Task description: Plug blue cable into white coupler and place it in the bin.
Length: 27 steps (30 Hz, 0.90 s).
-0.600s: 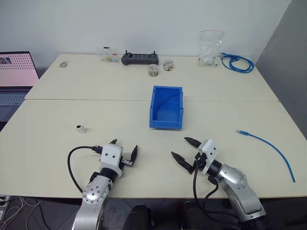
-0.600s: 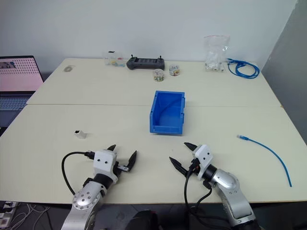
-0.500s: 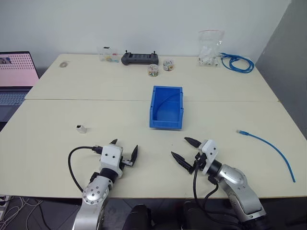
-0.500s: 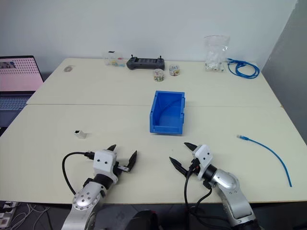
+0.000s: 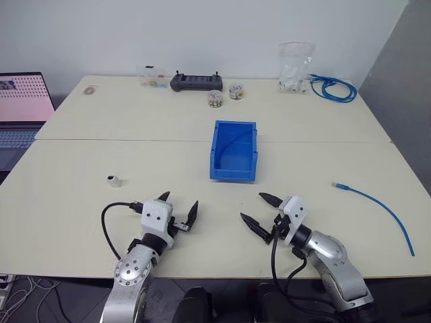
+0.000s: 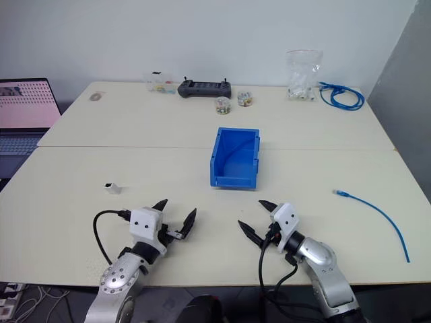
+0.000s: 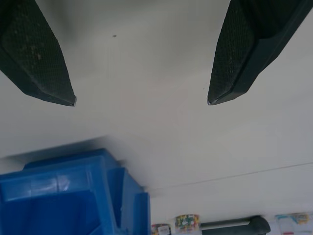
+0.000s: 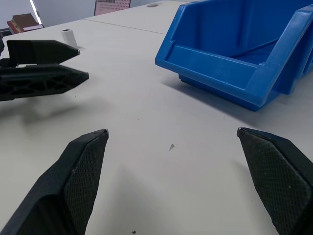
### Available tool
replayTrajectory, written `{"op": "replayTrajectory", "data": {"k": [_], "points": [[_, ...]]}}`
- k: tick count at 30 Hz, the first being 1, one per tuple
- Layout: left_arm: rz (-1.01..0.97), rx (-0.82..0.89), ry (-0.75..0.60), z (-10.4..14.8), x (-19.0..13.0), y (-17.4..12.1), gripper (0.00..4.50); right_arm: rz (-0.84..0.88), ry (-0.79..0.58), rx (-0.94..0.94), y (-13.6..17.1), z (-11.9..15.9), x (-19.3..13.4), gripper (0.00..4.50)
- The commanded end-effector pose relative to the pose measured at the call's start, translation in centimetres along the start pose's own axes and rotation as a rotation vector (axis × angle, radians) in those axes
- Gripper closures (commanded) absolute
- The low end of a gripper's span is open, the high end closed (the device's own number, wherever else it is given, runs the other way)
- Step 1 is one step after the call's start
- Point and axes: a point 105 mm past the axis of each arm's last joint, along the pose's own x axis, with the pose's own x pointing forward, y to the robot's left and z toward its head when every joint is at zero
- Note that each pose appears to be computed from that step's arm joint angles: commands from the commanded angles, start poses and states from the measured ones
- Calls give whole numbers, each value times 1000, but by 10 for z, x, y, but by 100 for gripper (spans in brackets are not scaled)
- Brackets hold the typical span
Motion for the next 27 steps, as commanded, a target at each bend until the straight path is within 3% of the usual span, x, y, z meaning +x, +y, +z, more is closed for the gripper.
{"op": "replayTrajectory", "data": {"k": [1, 8, 18, 23, 27], "points": [[5, -6, -45, 13, -2, 4, 0, -13, -37, -36, -5, 9, 0, 3], [-11, -87, -16, 6, -4, 7, 0, -13, -44, -44, -4, 9, 2, 3], [-355, -16, -99, 35, -5, -21, 0, -20, -74, -125, -5, 27, -5, 3], [-628, -88, -57, 52, 2, -47, 0, -157, -87, -172, -33, 55, -33, 3], [-775, -6, -22, 64, 14, -62, 0, -280, -26, -182, -68, 67, -67, 3]]}}
